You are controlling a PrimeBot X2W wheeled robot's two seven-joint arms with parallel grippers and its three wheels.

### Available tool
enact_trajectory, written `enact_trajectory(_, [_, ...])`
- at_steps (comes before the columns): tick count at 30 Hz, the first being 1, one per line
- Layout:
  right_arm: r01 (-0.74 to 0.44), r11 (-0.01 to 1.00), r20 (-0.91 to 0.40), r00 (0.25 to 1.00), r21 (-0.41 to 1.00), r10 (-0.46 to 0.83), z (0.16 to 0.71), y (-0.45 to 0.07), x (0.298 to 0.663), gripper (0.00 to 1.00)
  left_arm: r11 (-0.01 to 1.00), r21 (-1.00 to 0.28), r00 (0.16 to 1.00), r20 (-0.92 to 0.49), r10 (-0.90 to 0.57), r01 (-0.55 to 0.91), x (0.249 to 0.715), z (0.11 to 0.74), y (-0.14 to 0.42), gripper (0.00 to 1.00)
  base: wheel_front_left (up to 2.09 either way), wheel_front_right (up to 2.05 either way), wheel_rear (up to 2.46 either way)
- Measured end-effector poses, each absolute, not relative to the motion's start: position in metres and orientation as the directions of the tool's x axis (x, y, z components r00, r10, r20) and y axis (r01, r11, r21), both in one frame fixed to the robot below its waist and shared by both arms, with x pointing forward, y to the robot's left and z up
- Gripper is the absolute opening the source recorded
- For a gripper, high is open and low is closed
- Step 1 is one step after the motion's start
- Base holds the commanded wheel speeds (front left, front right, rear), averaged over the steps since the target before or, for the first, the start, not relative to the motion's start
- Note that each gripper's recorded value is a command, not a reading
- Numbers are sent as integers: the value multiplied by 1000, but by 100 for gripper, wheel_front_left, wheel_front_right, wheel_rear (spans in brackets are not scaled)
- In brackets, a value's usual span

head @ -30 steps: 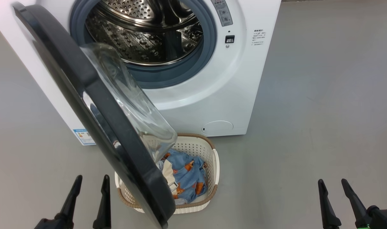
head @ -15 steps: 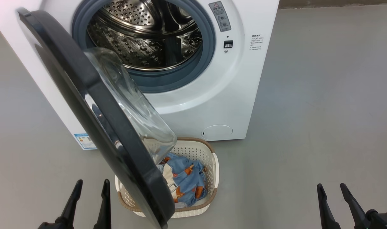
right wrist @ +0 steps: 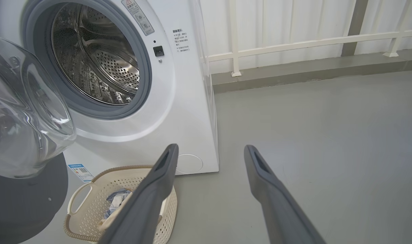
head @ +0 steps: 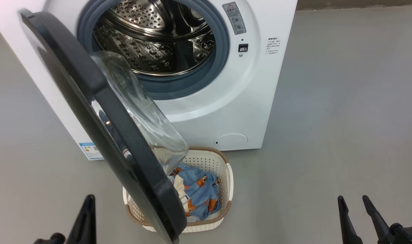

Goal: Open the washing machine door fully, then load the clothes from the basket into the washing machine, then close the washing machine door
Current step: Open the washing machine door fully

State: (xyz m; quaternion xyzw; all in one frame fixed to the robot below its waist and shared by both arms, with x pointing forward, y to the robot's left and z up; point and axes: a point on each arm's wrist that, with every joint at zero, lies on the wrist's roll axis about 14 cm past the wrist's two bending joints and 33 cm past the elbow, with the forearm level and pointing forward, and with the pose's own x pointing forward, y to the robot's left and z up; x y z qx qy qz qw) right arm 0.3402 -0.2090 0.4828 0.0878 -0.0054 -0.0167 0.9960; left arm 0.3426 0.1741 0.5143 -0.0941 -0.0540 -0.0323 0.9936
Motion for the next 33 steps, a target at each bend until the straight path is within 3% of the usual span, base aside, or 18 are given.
enact_trajectory(9, [22, 984, 8, 1000, 176, -24, 483, -206, 342, 100, 987, -156, 985, 160, 61, -35, 341, 530, 214, 0, 0, 0, 0])
enact_trajectory(19, [3, 984, 6, 1000, 180, -4, 482, -199, 347, 100, 994, -92, 882, 462, 91, -55, 350, 632, 234, 0, 0, 0, 0])
enact_trajectory(26, [-14, 983, -2, 1000, 184, 14, 479, -192, 347, 100, 999, 18, 737, 675, -34, 29, 341, 717, 215, 0, 0, 0, 0])
enact_trajectory(33, [-34, 982, -4, 999, 188, 35, 479, -185, 349, 100, 953, 176, 586, 756, -291, 246, 317, 790, 140, 0, 0, 0, 0])
